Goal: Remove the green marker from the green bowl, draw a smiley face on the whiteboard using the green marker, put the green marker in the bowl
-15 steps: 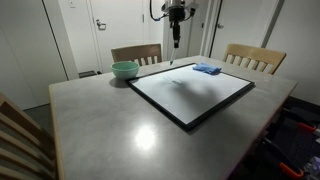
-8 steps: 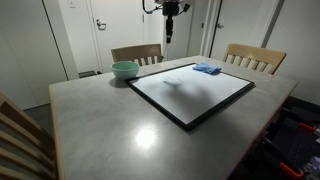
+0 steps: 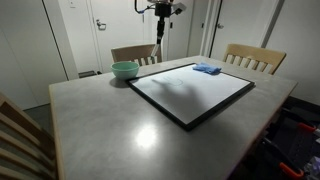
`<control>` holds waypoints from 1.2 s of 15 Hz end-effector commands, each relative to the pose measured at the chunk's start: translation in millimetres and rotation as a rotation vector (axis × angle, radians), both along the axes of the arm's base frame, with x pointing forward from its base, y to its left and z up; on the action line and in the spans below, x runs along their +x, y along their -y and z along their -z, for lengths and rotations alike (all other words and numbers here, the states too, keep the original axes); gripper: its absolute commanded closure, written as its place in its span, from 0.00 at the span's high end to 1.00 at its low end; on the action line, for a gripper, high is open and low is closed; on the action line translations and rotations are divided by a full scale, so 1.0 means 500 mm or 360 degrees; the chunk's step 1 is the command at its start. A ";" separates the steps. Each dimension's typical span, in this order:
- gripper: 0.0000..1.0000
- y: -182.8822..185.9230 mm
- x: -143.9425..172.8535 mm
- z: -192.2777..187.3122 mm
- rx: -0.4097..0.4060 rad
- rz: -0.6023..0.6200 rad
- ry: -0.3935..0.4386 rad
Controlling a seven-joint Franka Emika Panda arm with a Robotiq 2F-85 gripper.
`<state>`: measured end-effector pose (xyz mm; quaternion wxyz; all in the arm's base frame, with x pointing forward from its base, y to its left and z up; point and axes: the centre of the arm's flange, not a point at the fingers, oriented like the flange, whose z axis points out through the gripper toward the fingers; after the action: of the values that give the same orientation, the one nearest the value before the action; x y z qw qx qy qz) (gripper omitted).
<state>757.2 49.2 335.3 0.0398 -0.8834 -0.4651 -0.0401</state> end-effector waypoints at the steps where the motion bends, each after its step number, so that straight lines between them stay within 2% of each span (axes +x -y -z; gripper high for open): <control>1: 0.05 -0.026 0.027 0.004 0.0098 -0.0109 0.0084; 9: 0.05 -0.095 0.035 0.020 0.0274 -0.0288 0.0225; 18: 0.05 -0.117 0.044 0.126 0.0339 -0.0316 0.0299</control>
<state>775.0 105.5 284.2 0.0808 -0.8248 -0.5414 -0.1414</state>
